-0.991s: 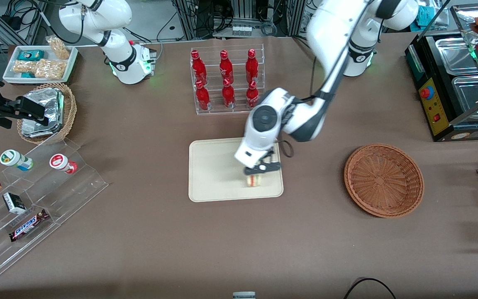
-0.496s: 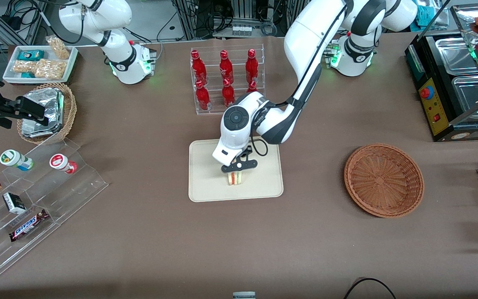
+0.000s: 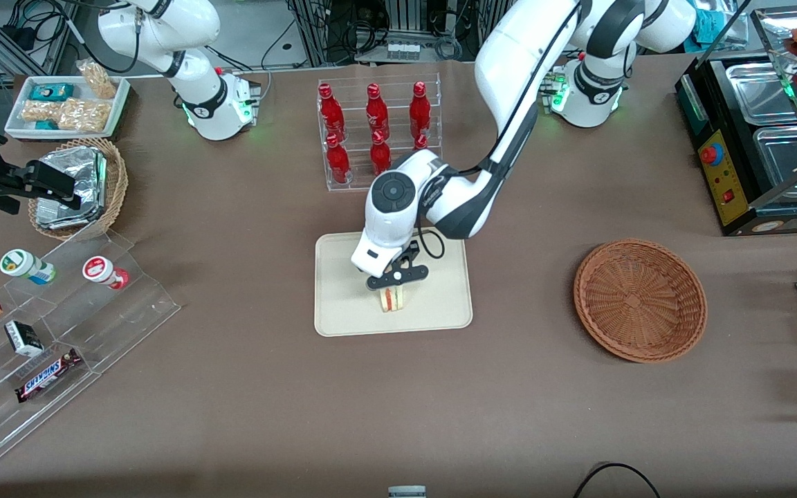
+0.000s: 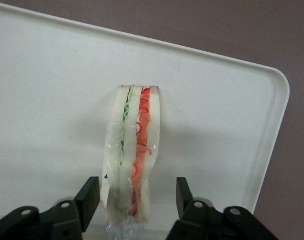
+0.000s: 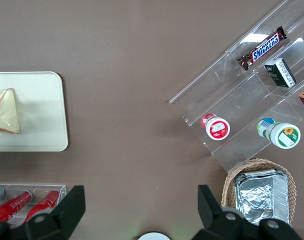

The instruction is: Place sandwich from basket to tray

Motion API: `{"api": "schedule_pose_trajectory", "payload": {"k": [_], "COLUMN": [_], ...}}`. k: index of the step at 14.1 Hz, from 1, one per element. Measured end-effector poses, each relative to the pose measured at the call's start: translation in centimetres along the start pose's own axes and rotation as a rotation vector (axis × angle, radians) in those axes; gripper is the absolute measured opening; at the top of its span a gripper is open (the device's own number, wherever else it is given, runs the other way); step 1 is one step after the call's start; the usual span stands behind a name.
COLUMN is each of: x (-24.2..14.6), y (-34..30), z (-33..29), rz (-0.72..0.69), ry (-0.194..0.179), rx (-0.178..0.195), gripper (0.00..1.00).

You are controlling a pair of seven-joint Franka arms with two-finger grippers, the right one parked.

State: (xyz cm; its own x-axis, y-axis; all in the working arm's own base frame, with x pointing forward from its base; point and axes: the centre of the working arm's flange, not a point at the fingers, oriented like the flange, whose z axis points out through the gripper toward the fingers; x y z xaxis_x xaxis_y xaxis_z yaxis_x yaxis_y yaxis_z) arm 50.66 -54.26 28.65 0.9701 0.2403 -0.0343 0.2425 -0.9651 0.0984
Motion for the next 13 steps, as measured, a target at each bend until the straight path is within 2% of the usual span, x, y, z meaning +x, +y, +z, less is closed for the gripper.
{"api": "schedule_pose_trajectory", "payload": {"k": [2,3,5,6,10,13], "x": [0.1,0.7,2.8,4.0,8.3,10.8], "y": [-1.0,-2.1,-5.6,-7.4,-14.3,-18.4], "z": [-4.4,-6.6,-9.4,-10.1,-10.1,-12.1], "rz": [0.044,0.069,0.059,0.046,0.076,0.077], "ry": [-0.023,-0.036,-0.067,-0.078,-0.098,-0.095], "rx": [0.044,0.079,0.162,0.191,0.244,0.245], "gripper": [0.96,1.0,1.0,1.0,1.0,1.0]}}
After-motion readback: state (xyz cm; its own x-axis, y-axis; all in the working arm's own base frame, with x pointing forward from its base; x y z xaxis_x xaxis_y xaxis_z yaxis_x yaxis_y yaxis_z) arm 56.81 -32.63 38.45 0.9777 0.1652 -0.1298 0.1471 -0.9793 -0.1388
